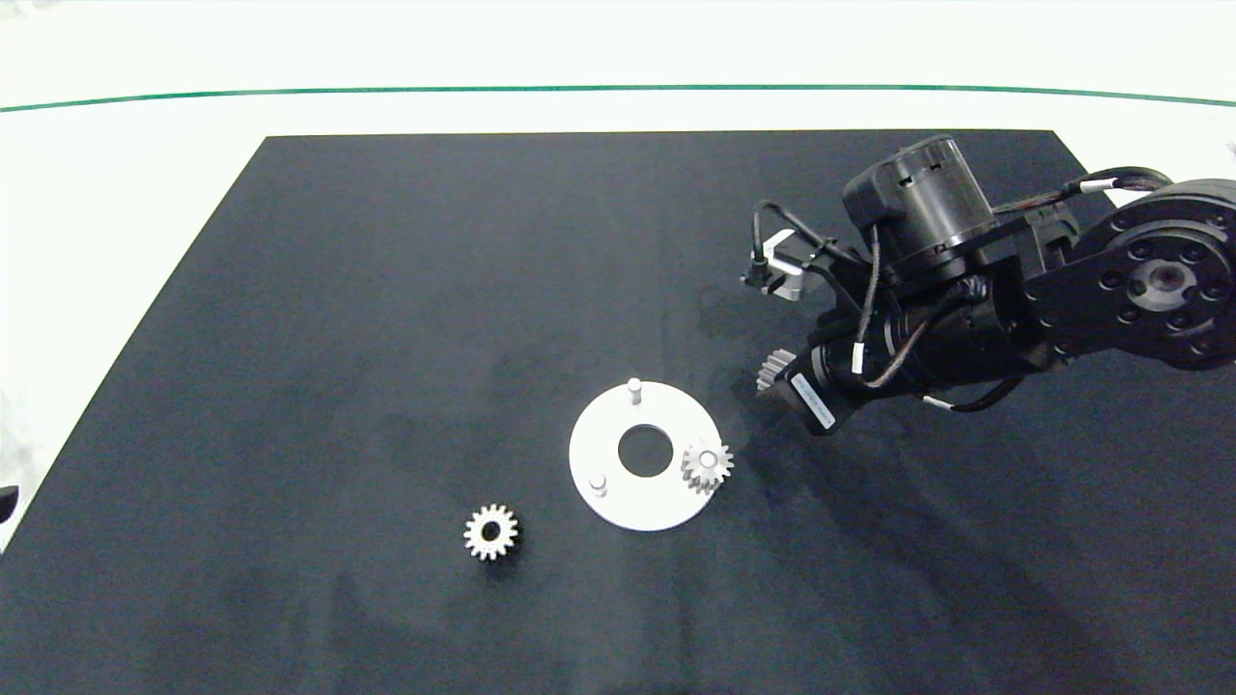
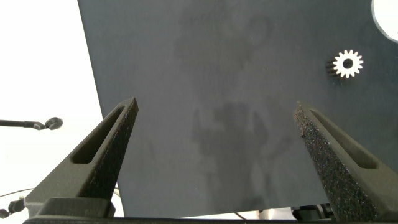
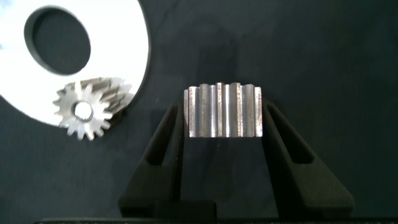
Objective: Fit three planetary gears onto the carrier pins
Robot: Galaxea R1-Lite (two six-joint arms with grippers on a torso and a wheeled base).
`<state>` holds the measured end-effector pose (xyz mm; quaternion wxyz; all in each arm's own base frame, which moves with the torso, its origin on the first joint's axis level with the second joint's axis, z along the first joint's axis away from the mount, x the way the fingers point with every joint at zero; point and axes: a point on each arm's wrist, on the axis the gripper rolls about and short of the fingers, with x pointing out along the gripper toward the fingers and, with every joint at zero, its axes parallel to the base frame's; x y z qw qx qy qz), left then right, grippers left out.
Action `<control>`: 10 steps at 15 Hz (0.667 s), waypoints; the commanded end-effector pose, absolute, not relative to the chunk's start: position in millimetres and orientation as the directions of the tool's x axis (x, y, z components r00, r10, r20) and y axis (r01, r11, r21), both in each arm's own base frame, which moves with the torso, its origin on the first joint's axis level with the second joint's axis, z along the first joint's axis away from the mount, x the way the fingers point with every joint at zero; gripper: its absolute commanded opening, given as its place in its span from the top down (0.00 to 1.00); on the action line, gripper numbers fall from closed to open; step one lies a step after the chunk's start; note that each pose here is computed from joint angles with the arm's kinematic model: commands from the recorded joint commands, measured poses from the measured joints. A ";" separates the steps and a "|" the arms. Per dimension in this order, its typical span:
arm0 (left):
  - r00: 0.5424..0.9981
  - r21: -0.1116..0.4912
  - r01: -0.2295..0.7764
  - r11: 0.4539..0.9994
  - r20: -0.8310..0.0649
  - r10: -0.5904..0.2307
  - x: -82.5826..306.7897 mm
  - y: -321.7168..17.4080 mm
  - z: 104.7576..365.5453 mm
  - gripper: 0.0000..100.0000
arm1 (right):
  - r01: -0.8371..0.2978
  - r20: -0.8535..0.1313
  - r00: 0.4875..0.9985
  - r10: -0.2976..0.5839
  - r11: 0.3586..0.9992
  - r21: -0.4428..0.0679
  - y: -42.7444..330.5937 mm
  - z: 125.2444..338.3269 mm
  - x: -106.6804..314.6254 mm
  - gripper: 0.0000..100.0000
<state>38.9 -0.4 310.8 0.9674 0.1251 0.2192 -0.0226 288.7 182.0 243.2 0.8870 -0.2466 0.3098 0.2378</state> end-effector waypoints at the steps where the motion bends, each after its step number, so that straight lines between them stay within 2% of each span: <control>1: 0.900 0.233 0.099 0.967 -0.435 0.013 39.2 -0.4 310.3 0.00 | -0.573 -0.673 0.692 0.261 0.765 -0.293 179.4 242.0 286.8 1.00; 9: 0.900 0.233 0.099 0.967 -0.435 0.013 39.2 -0.4 310.3 0.00 | -0.560 -0.676 0.694 0.248 0.776 -0.290 174.1 240.1 291.9 1.00; 10: 0.899 0.233 0.100 0.967 -0.437 0.013 39.1 -0.4 310.2 0.00 | -0.560 -0.676 0.694 0.248 0.776 -0.290 174.1 240.1 291.9 0.00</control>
